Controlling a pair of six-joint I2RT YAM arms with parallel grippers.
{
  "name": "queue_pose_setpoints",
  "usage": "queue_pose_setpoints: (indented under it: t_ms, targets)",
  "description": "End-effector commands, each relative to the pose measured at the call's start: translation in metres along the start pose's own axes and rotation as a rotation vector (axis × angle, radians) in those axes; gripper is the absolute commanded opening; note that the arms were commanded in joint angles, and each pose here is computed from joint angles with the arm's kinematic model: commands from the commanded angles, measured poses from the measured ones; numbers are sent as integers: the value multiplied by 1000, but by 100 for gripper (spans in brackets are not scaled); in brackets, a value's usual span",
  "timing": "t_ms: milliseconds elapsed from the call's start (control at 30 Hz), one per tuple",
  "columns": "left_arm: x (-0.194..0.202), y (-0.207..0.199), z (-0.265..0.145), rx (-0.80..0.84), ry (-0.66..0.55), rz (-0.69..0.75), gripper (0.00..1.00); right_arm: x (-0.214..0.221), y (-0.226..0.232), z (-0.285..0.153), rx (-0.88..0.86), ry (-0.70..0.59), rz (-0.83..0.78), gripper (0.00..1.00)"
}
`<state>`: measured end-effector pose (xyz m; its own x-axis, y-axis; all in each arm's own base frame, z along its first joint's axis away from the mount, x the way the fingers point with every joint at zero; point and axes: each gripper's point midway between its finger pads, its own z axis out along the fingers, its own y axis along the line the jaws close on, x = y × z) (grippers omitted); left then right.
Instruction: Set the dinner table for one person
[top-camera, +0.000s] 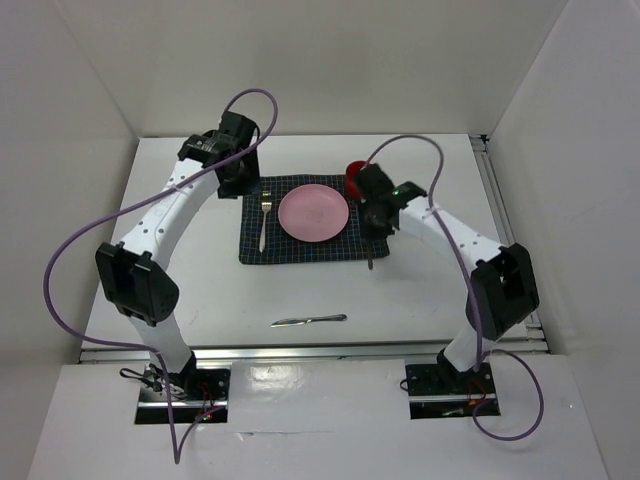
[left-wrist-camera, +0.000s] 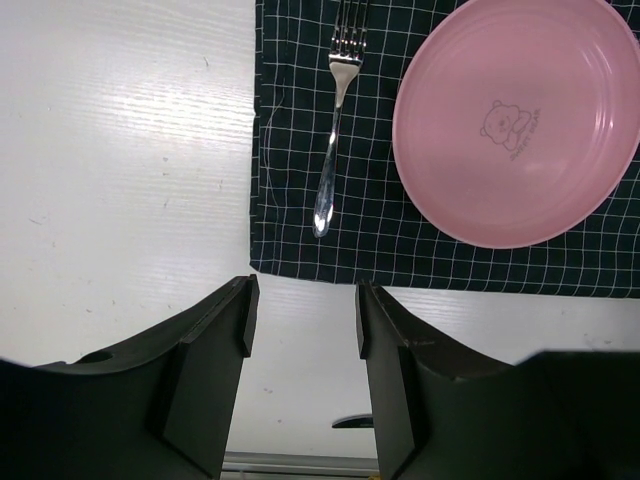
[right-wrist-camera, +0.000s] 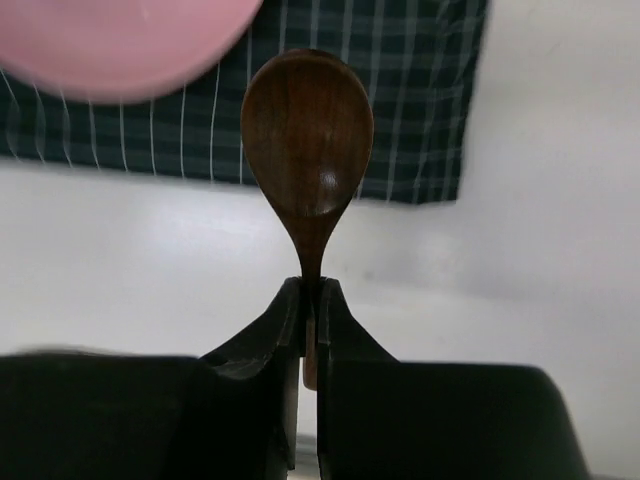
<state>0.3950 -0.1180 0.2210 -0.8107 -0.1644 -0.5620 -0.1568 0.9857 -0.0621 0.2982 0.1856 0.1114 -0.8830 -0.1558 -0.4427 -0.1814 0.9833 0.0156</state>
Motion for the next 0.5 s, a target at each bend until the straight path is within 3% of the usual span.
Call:
queue_pose_setpoints:
  t_ms: [0,200,467]
  targets:
    - [-15,0,-31,31,-77,-22,60,-44,-17,0,-31,-32,171,0]
    - [-13,7,-35,8,-78,-21,60,-83,-24,49,-29,4,230,0]
    - [-13,10,-41,-2,-81,-12,60,-92,-21,82,-45,37,282,0]
